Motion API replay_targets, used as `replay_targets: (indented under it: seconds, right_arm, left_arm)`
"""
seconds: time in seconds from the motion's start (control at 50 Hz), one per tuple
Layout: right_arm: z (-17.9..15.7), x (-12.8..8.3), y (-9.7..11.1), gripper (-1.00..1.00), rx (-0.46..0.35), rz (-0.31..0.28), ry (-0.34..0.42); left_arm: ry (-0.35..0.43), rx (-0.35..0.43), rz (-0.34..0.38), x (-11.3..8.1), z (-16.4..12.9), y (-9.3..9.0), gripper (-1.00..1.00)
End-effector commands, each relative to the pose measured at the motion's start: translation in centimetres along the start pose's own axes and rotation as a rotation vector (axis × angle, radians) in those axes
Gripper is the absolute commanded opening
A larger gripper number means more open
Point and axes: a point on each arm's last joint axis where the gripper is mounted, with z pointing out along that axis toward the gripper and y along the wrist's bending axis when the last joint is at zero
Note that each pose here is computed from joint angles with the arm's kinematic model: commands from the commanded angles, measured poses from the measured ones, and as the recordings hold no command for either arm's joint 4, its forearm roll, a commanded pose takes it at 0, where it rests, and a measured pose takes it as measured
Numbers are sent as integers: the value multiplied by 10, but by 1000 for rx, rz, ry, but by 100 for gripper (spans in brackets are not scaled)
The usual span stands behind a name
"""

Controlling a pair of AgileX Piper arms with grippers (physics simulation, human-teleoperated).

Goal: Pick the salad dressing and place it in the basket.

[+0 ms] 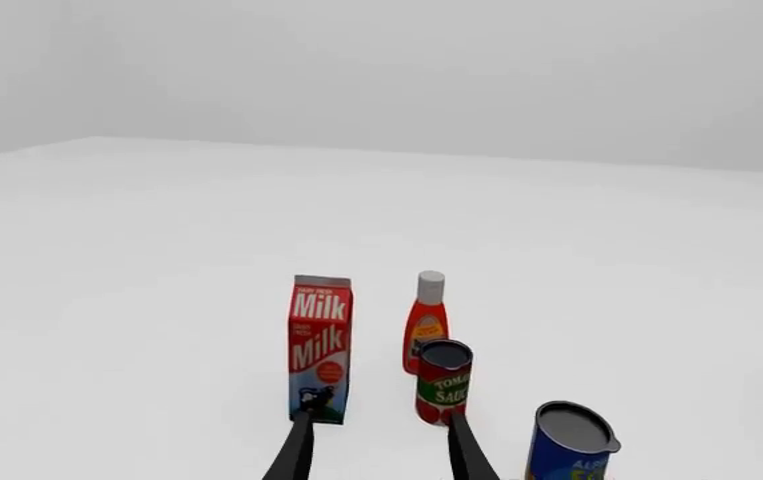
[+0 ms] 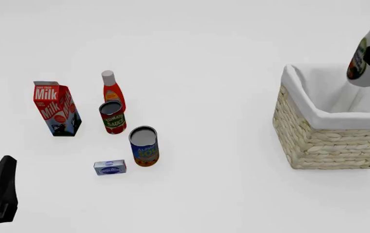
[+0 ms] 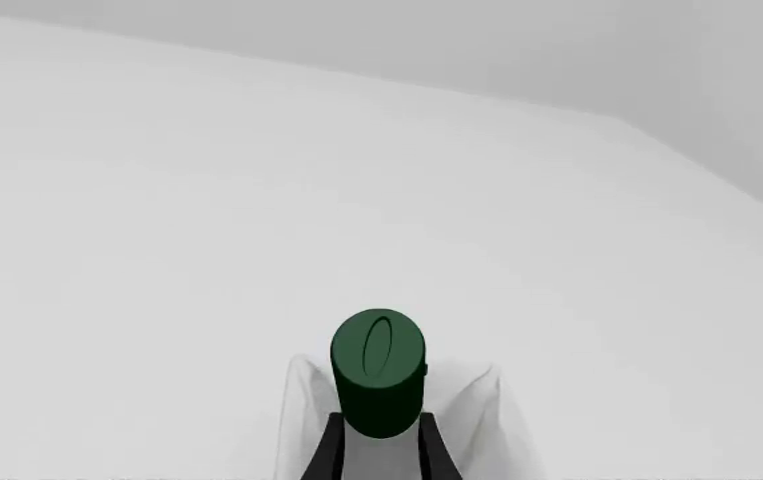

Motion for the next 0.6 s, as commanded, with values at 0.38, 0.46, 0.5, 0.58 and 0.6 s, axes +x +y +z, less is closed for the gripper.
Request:
replay_targets:
  seconds: [0.38,0.46,0.5,0.58,0.6]
  right_arm:
    - [42,22,0,-100,6,-15,50]
    - [45,26,-1,-100,10,-16,63]
    - [46,27,-2,-100,13,-18,68]
    - [47,29,-2,-100,14,-22,77]
    - [47,29,-2,-100,13,-22,80]
  left_arm:
    - [2,2,6,0,0,0,100]
    - [2,1,6,0,0,0,100]
    - [3,3,8,0,1,0,100]
    - [3,4,7,0,1,0,100]
    - [3,5,8,0,1,0,100]
